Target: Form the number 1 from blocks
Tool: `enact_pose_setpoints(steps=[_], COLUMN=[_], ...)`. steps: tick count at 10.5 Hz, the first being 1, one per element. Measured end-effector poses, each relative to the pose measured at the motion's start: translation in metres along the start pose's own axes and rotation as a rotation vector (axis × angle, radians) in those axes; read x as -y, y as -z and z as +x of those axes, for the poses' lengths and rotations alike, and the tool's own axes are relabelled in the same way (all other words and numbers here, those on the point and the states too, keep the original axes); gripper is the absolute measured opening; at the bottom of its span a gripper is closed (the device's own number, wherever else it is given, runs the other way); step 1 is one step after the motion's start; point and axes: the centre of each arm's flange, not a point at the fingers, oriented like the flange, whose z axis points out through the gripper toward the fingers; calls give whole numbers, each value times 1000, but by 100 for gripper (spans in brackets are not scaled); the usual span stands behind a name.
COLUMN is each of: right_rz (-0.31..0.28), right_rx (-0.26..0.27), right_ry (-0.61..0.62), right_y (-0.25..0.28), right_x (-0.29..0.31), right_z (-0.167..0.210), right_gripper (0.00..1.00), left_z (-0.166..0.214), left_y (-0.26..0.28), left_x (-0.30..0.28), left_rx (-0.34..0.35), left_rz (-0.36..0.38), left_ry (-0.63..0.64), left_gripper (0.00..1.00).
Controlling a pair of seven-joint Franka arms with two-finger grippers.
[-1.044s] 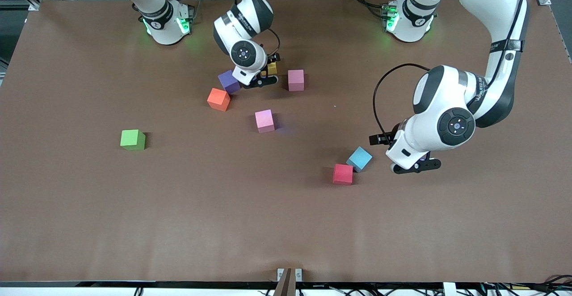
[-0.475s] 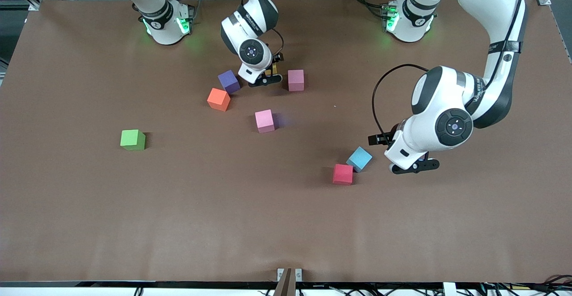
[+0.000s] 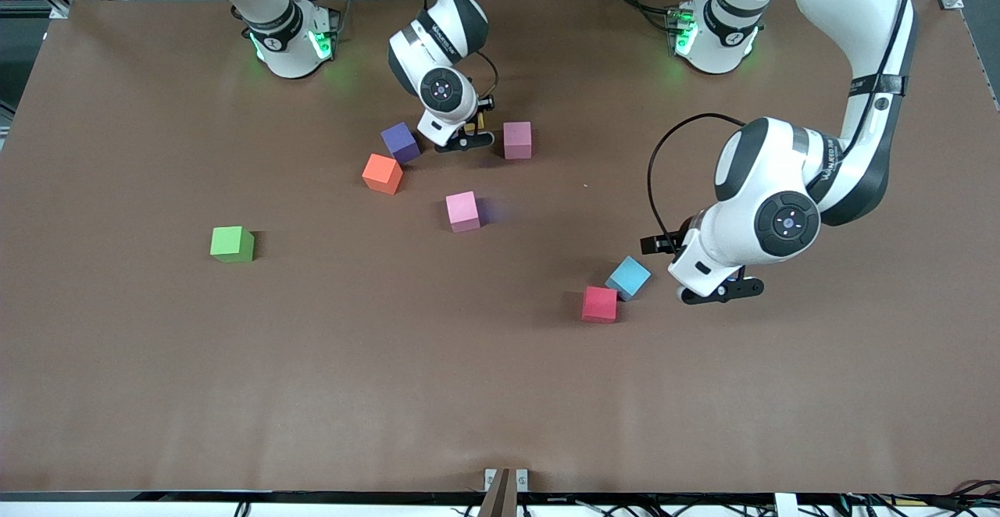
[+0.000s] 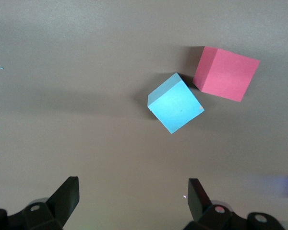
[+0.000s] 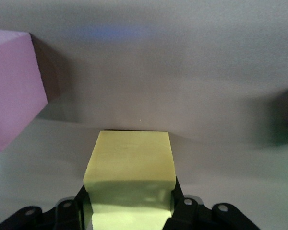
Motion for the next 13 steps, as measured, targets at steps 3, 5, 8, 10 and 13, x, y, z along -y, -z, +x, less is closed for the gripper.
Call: enact_pose_setpoints(steps=[3,5,8,10,13], right_rz=[31,49,30,2,2], right_rx=[-35,-54,-53,-63,-86], right_ry=[-41,-97,-171,-172,-153], right_y=[17,29,25,22,31], right_x=[9,12,9,8,14], right_z=[8,16,20,21,23], right_gripper=[59,59,59,69,100], left_z=[0,0,1,2,3], left_y=[0,-1,-3,-4,-5], left_x=[0,0,0,0,-1], left_rx=[-1,0,3,0,-2], left_rz=[0,0,1,0,-1], left_ry=[0,1,1,1,1], left_gripper=[100,100,100,100,100])
